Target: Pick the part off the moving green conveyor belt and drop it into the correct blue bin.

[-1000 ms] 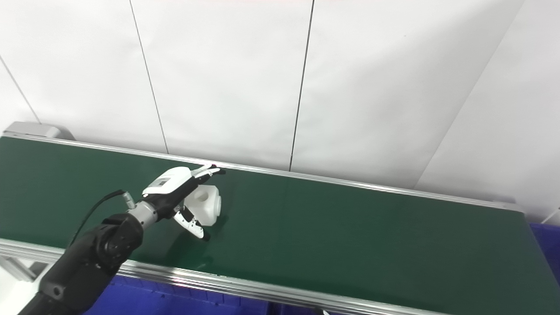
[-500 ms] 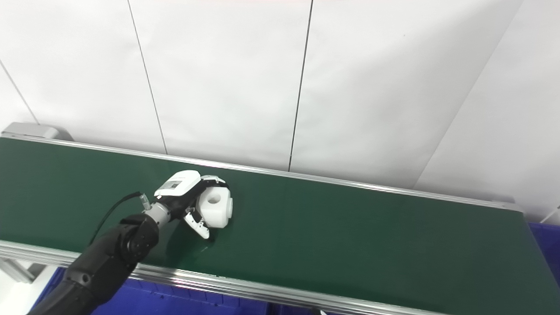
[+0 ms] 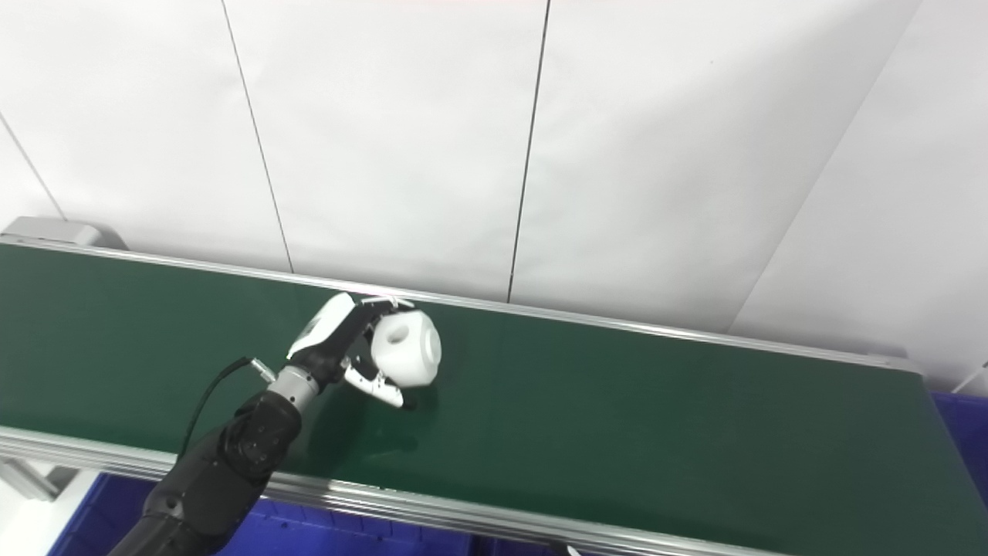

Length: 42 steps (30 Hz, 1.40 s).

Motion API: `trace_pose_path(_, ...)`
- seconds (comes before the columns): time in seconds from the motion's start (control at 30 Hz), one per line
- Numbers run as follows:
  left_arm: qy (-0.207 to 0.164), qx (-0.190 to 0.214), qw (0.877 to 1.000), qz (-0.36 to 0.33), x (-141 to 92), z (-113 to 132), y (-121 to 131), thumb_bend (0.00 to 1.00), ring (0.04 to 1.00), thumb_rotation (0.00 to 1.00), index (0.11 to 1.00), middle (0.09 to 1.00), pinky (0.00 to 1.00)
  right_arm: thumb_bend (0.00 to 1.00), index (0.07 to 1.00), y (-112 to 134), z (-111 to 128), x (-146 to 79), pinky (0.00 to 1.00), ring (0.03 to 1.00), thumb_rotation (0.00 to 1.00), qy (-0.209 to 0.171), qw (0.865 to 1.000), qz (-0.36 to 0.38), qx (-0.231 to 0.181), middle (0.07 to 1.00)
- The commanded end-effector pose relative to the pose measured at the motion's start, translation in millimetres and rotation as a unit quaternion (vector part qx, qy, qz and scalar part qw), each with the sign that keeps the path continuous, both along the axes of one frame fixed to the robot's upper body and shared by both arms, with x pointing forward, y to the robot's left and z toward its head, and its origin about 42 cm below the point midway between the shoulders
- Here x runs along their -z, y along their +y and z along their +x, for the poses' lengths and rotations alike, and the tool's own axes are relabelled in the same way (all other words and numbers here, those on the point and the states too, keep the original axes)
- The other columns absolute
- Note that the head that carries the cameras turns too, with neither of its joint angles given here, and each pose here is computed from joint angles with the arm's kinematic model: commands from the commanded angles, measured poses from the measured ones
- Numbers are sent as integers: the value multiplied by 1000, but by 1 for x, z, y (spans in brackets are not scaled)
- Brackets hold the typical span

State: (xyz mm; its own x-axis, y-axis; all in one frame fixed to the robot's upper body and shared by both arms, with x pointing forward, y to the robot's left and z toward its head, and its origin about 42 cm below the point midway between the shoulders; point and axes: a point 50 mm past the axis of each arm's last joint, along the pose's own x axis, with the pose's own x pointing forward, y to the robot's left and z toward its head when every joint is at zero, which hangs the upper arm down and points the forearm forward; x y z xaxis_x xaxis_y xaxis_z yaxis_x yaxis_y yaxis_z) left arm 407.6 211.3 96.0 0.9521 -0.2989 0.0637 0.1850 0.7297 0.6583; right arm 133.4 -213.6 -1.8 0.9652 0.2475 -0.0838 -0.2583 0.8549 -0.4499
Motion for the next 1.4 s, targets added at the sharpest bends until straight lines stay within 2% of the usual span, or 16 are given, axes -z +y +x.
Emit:
trace_pose_path(0.0,-56,7,998,-35,-26,4,4,514,489,0,527,465,431,799,891,2,2,-11,671,774,439,-37,999,21,-6,835)
trace_pose_path(0.17,-80,24,993,-79,-34,-15,22,514,488,0,527,468,429,797,893,5,1,-15,678,780,438,-43,999,24,-10,840)
trace_pose_path(0.37,-86,43,990,-105,-38,-63,51,514,483,0,530,467,425,781,898,11,-1,-24,701,794,453,-54,998,27,-10,849)
trace_pose_path(0.57,-70,63,988,-126,-27,-115,71,515,512,0,520,478,453,758,911,16,-3,-31,711,802,483,-53,998,25,-10,859)
trace_pose_path(0.7,-51,52,992,-107,-11,-147,81,515,471,0,527,468,410,759,912,19,-2,-36,708,800,500,-52,998,22,-8,859)
trace_pose_path(0.77,-30,39,992,-113,0,-162,88,516,499,0,519,476,438,767,910,21,-1,-40,702,793,516,-56,998,21,-9,853)
trace_pose_path(0.83,-19,31,994,-108,6,-172,92,517,519,0,510,484,456,767,910,23,0,-42,700,796,507,-56,998,23,-8,854)
trace_pose_path(0.93,1,26,998,-63,19,-189,101,516,524,0,509,487,455,769,914,25,1,-46,698,799,504,-52,998,22,-6,861)
trace_pose_path(0.97,7,25,998,-48,23,-195,104,515,465,0,518,476,396,767,915,25,2,-47,702,802,494,-53,998,26,-6,861)
trace_pose_path(1.0,14,27,999,-38,27,-199,107,515,446,0,523,473,380,764,913,25,2,-48,705,804,475,-53,998,28,-6,860)
trace_pose_path(1.1,44,36,998,-11,39,-211,116,515,496,0,519,477,433,767,913,26,3,-50,697,802,474,-52,998,28,-2,861)
trace_pose_path(1.2,54,31,998,19,50,-215,124,516,539,0,505,489,490,770,913,25,3,-52,696,806,480,-50,998,26,-1,862)
trace_pose_path(1.37,68,14,996,57,67,-214,135,517,524,0,519,477,486,766,914,23,3,-53,720,812,480,-49,998,29,-4,855)
